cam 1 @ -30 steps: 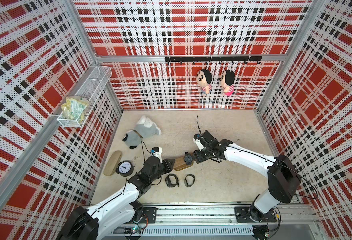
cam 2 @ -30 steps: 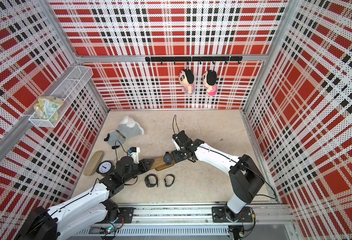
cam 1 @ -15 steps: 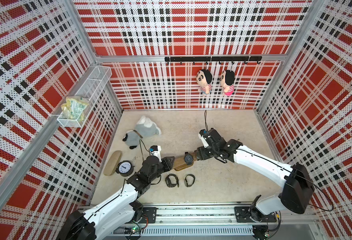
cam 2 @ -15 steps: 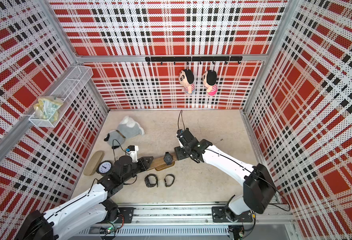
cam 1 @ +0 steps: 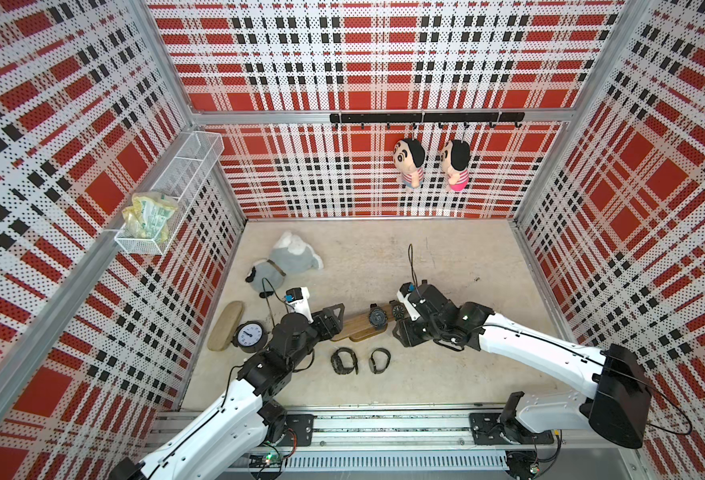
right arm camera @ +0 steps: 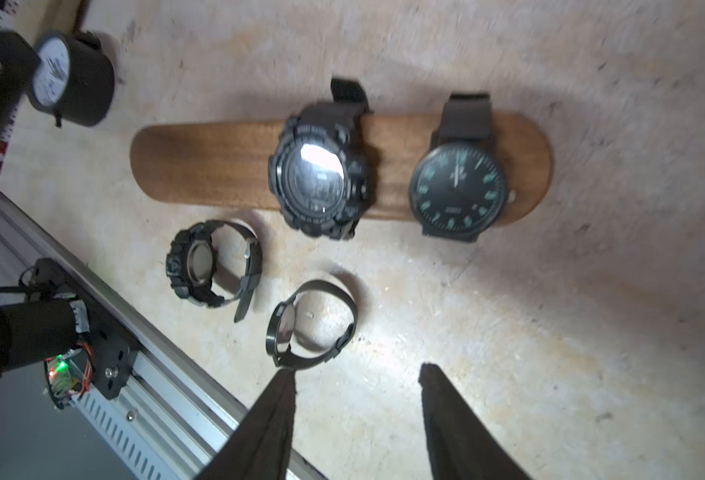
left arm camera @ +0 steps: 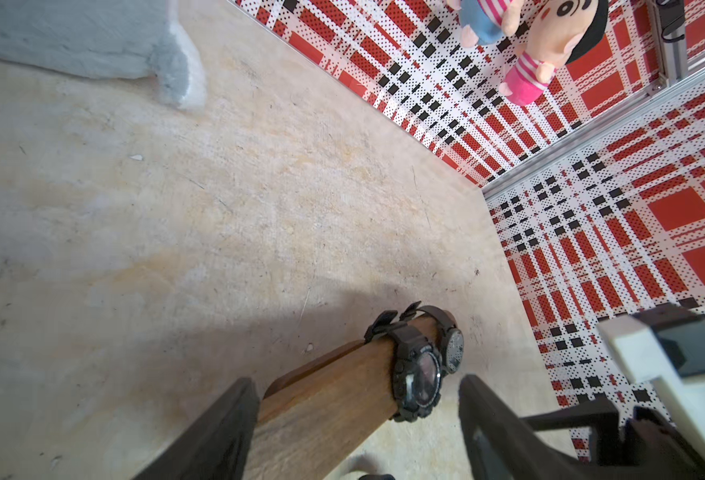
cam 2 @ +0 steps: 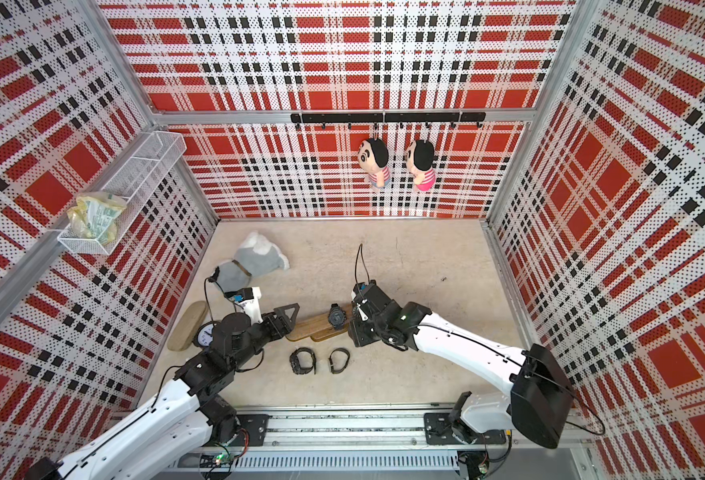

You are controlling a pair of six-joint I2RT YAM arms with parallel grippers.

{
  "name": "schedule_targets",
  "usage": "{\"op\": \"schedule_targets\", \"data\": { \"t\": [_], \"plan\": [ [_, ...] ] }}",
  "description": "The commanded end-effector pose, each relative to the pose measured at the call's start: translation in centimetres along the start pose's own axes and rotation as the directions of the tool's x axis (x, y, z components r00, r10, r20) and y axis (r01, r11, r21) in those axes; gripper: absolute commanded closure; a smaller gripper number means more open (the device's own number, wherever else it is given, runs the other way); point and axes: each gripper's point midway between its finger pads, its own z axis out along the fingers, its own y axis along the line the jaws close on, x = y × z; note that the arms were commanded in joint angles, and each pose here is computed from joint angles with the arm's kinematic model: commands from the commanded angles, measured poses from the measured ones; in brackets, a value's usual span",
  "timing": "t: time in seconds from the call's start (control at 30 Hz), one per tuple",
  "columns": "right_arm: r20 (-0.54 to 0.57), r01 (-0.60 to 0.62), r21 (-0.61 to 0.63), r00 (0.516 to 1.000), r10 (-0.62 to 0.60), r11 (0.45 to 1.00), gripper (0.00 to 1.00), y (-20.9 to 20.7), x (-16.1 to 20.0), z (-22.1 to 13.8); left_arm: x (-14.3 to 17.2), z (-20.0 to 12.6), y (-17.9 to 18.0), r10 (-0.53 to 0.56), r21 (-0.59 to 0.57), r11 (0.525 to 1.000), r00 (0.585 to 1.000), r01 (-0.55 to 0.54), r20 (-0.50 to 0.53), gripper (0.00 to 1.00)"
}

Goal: Place watch on stand
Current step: Place the watch on the stand, then pick up the watch at the center of the board.

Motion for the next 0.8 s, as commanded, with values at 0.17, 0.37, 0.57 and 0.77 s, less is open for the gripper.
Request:
{"op": "schedule_targets", "data": {
  "t": [0.17,0.37,0.57,0.77],
  "plan": [
    [-0.059,-0.061,-0.04,0.997,0.059,0.997,0.5,2.2,3.4,2.9,0.4,-0.7,1.0,0.006,-0.036,0.999,1.0,-0.006,0.005,0.13],
    [-0.096,-0.124,-0.021,0.988,0.121,0.992,0.51,2.4,4.6,5.0,0.6,-0.6,1.0,0.01,-0.04,0.999,1.0,-0.01,-0.004,0.08],
    [-0.095,-0.187,0.037,0.977,0.19,0.982,0.57,1.6,5.1,6.7,0.7,-0.8,1.0,0.007,-0.037,0.999,1.0,-0.007,-0.001,0.0],
    [-0.08,-0.208,0.079,0.974,0.214,0.975,0.62,0.7,5.3,7.8,0.8,-0.7,1.0,0.011,-0.042,0.999,1.0,-0.012,-0.004,0.01]
  ]
}}
